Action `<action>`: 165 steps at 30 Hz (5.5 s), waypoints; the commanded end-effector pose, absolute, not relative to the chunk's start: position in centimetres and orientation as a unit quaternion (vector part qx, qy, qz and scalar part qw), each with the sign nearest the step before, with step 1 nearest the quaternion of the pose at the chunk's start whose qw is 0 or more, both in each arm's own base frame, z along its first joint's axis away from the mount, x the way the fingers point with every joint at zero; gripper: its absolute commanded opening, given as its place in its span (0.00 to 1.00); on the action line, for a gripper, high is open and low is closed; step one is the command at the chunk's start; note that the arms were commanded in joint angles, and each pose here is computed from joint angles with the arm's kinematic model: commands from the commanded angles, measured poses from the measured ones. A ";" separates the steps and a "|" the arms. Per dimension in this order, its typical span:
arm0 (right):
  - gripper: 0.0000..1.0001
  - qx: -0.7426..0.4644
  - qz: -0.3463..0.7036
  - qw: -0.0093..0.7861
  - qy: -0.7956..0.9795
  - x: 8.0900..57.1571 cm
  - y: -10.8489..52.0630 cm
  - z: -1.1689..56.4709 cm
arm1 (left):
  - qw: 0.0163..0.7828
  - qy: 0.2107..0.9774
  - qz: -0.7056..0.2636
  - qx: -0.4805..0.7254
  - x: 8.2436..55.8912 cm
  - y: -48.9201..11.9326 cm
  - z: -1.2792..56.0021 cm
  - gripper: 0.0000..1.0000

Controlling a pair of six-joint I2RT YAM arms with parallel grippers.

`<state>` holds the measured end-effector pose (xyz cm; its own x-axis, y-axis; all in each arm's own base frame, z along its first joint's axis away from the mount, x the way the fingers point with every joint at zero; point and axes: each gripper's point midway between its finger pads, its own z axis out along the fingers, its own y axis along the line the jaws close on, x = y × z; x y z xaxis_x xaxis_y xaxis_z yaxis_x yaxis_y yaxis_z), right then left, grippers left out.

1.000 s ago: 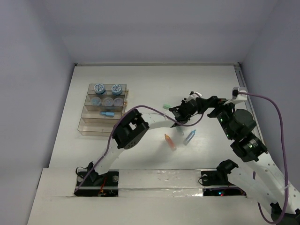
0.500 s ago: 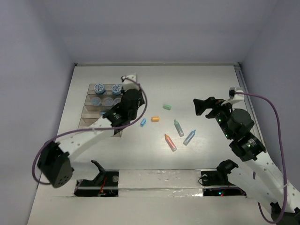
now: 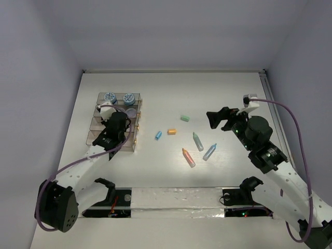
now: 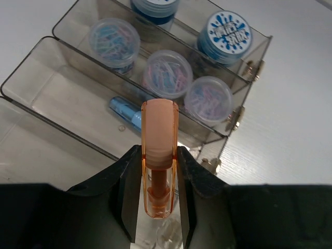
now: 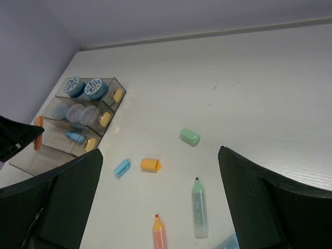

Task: Sort the stationery into containers
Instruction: Place the pen in the storage box, then pick up the pen from the center of the board.

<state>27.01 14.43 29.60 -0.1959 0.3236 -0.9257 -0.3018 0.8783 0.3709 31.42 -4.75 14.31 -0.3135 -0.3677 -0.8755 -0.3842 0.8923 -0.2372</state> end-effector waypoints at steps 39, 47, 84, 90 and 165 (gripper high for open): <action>0.99 -0.017 0.285 0.628 0.724 27.4 16.5 29.8 | 0.508 0.732 -0.006 -0.454 33.7 0.7 8.8 0.32; 0.99 -0.017 0.283 0.625 0.727 27.6 16.6 29.5 | 0.521 0.723 -0.008 -0.453 33.0 1.1 9.4 0.50; 0.70 0.155 0.109 0.378 0.906 25.1 12.1 10.3 | 0.491 0.691 -0.494 0.194 16.7 -30.5 20.4 0.86; 0.70 0.190 0.043 0.293 0.936 24.0 11.4 6.8 | 0.482 0.664 -0.513 0.251 14.1 -31.6 20.7 0.90; 0.08 -0.055 0.312 0.400 0.860 25.9 27.4 19.4 | 0.483 0.757 -0.432 0.077 21.4 -32.6 16.0 0.85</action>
